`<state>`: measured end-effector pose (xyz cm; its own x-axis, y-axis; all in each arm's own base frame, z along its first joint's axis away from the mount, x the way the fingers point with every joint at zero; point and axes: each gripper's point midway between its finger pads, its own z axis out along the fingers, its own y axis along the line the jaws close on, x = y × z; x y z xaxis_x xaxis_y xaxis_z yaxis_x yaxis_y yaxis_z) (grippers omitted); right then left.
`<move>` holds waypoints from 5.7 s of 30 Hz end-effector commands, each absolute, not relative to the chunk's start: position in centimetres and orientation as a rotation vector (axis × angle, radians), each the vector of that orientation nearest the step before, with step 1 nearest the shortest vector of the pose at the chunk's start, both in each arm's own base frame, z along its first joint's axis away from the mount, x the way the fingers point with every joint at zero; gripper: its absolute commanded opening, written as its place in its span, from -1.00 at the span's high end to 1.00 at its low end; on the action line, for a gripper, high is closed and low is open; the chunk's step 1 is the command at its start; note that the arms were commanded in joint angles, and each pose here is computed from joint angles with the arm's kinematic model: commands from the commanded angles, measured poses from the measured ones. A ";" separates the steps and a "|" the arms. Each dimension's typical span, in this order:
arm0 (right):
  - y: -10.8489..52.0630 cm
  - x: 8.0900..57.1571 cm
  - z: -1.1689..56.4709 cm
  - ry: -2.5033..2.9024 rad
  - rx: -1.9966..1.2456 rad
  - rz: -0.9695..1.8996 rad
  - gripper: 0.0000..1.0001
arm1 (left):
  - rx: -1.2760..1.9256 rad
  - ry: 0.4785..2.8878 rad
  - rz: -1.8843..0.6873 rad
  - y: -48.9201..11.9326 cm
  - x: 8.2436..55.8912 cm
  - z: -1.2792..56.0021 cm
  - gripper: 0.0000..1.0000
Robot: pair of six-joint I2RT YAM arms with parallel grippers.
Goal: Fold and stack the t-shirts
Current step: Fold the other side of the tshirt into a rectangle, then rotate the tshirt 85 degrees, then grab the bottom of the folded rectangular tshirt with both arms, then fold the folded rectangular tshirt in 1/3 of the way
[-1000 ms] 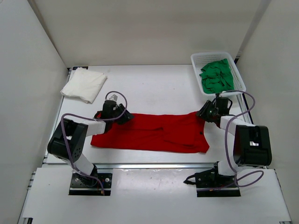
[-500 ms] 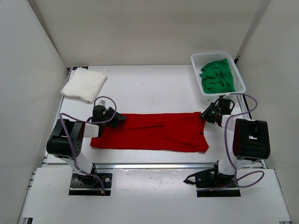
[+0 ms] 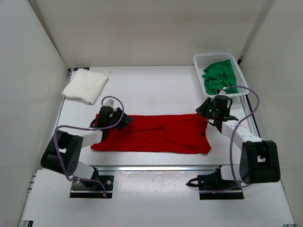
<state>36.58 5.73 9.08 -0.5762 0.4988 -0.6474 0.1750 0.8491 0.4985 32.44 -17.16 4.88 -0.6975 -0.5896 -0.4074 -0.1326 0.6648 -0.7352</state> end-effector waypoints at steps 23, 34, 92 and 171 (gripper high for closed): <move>26.4 61.3 12.6 2.272 -0.118 0.717 0.95 | -0.194 2.257 -0.915 -19.8 27.6 9.1 0.08; 26.3 50.8 29.3 2.042 -0.355 0.702 0.76 | -0.123 2.292 -0.815 -18.6 27.3 8.7 0.04; 36.7 29.5 6.1 2.392 -0.217 1.119 0.21 | -0.071 2.211 -0.859 -18.2 27.4 13.2 0.00; 12.9 38.3 11.7 2.339 0.130 0.693 1.00 | -0.136 2.335 -0.802 -26.2 40.2 11.8 0.93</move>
<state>33.26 13.85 10.02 -0.8373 0.2531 -0.4846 -0.0417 0.8543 0.5182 36.37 -27.03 10.73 -0.8303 -0.2132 -0.5149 0.1488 0.8056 -0.5735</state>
